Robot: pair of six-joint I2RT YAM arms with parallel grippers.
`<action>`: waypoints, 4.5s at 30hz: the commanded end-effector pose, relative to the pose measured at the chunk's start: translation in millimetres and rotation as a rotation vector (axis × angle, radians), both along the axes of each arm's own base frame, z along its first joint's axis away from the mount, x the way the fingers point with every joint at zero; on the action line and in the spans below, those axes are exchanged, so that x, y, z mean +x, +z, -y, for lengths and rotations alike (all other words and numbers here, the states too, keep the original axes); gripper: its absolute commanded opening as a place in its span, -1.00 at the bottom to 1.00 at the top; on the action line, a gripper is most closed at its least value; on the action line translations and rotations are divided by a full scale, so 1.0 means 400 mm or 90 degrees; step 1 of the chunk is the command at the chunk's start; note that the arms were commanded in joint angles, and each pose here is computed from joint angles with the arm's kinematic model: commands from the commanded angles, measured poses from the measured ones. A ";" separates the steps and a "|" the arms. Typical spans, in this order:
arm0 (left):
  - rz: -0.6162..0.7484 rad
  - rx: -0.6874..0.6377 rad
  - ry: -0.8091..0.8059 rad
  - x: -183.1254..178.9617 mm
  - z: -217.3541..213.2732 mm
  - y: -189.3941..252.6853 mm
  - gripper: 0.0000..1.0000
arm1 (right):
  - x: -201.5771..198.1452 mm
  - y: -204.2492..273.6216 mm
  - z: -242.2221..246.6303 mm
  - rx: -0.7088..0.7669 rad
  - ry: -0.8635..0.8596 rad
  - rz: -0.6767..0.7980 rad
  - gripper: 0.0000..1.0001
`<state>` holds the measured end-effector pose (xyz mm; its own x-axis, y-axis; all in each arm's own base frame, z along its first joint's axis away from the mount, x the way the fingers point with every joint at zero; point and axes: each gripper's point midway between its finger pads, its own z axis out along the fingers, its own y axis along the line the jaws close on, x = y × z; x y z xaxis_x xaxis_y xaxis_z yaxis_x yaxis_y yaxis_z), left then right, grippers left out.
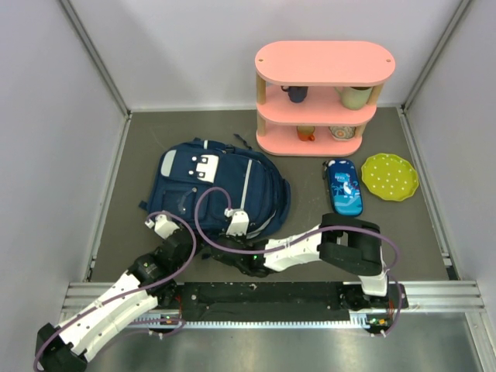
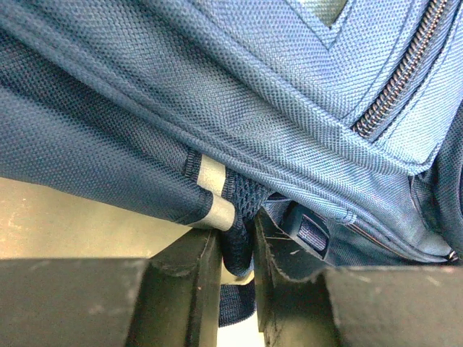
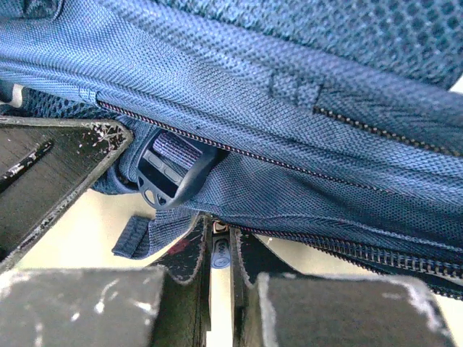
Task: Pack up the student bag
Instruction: Zip the student bag at the center of the board.
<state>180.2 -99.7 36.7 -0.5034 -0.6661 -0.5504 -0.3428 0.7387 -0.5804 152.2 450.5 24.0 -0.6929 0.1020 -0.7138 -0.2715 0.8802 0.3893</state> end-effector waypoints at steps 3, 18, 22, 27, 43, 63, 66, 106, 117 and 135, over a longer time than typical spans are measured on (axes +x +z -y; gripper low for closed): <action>-0.001 0.004 -0.013 -0.002 0.005 -0.005 -0.74 | 0.005 0.000 0.027 -0.053 0.013 0.012 -1.00; 0.005 0.058 0.007 0.006 -0.031 0.017 -1.00 | -0.036 0.008 0.104 -0.113 0.070 -0.013 -1.00; -0.002 0.067 0.013 0.000 -0.040 0.015 -1.00 | -0.025 0.005 0.141 -0.104 0.040 -0.034 -1.00; -0.014 0.069 0.032 -0.005 -0.052 0.010 -1.00 | 0.012 0.007 0.235 -0.094 0.006 -0.045 -1.00; 0.008 0.067 0.108 0.003 -0.097 0.050 -1.00 | 0.141 0.070 0.458 -0.059 -0.075 -0.018 -1.00; 0.093 0.142 -0.171 0.037 0.027 0.274 0.68 | 0.126 0.098 0.412 0.041 0.034 -0.046 -1.00; 0.144 0.124 -0.348 0.034 0.149 0.311 0.71 | 0.111 0.090 0.403 0.051 0.037 -0.054 -1.00; 0.095 0.364 -0.805 0.013 0.499 0.048 -1.00 | 0.151 0.127 0.474 0.052 -0.009 -0.024 -1.00; -0.001 0.273 -0.707 -0.080 0.388 0.010 -1.00 | 0.257 0.178 0.537 0.049 -0.071 0.011 -1.00; -0.143 0.094 -0.371 -0.203 0.153 -0.026 -1.00 | 0.403 0.229 0.559 0.073 -0.076 0.031 -1.00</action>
